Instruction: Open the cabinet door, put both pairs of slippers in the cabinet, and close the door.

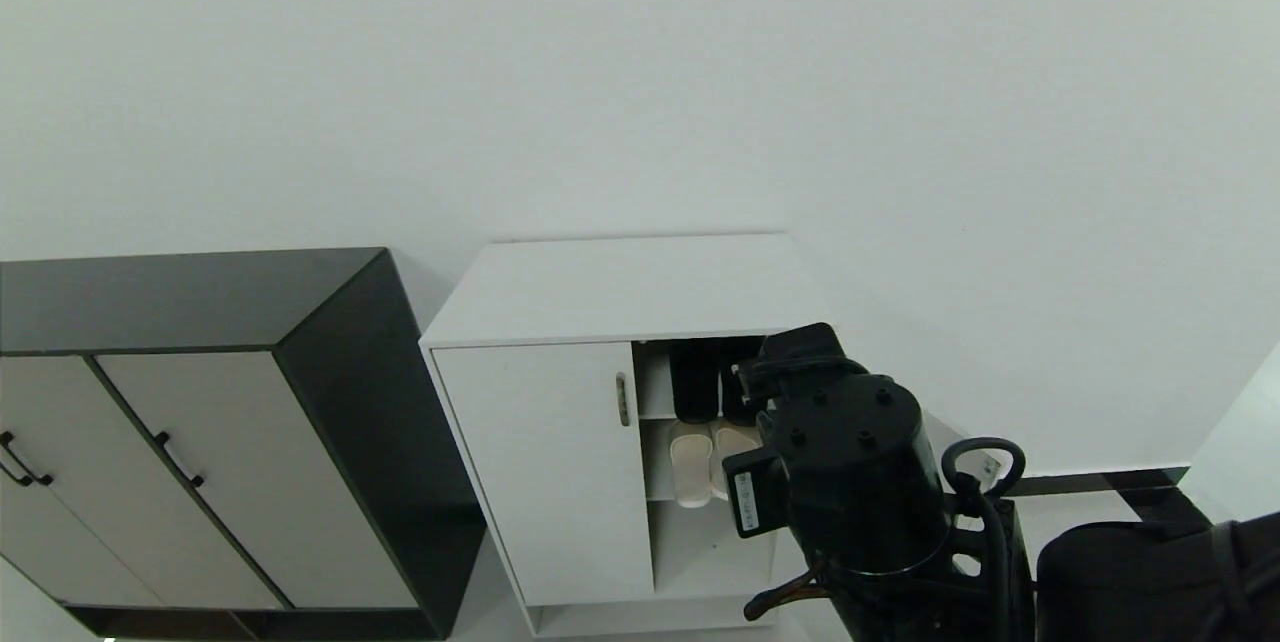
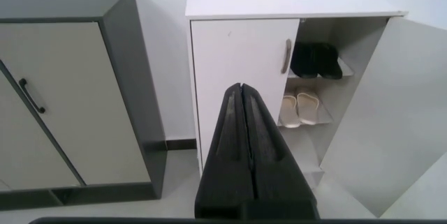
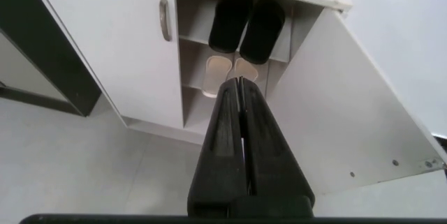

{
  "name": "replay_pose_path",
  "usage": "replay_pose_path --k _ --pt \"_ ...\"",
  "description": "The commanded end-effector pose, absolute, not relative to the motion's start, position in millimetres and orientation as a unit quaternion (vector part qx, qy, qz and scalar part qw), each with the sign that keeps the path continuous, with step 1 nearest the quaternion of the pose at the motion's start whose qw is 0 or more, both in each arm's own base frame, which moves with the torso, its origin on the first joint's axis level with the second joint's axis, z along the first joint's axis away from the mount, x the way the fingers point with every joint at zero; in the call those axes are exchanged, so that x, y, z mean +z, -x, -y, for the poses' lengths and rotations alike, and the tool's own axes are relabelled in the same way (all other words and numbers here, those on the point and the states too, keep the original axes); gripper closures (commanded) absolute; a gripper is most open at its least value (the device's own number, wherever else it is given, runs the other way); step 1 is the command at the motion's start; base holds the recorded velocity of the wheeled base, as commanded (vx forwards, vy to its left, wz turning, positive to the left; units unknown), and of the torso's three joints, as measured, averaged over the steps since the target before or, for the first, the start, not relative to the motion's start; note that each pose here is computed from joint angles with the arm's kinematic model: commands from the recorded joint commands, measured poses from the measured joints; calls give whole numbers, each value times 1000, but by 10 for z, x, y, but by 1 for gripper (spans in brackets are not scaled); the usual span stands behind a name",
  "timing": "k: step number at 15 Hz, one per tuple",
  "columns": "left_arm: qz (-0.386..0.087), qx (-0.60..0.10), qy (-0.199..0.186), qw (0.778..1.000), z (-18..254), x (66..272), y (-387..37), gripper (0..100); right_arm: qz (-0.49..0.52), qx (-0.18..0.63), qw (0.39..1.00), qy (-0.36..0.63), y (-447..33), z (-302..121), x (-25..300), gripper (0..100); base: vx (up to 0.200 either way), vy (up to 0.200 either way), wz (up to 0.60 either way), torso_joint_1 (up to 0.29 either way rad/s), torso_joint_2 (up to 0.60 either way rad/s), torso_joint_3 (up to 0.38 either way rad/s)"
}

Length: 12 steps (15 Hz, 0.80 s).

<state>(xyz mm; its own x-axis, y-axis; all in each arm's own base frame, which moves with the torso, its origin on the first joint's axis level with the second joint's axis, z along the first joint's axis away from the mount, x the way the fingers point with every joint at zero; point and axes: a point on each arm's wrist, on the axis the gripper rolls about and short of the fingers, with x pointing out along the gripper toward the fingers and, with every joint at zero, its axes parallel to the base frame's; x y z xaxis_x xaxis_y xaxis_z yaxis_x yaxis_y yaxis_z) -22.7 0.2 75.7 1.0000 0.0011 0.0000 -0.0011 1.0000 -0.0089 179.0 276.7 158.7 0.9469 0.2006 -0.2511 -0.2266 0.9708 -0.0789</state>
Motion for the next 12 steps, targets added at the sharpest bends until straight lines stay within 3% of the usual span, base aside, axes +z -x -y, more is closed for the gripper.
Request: replay_pose_path --k 1,5,12 --pt "0 1 5 1000 -2 757 227 100 -123 108 985 56 -1785 -2761 1576 100 0 0 0 36 -61 -41" --pt "0 1 5 1000 -2 757 227 100 -123 108 985 56 -1786 -2763 1579 100 0 0 0 0 0 0" --pt "0 1 5 1000 -2 757 227 100 -124 108 985 57 -1786 -2763 1570 100 0 0 -600 4 0 2"
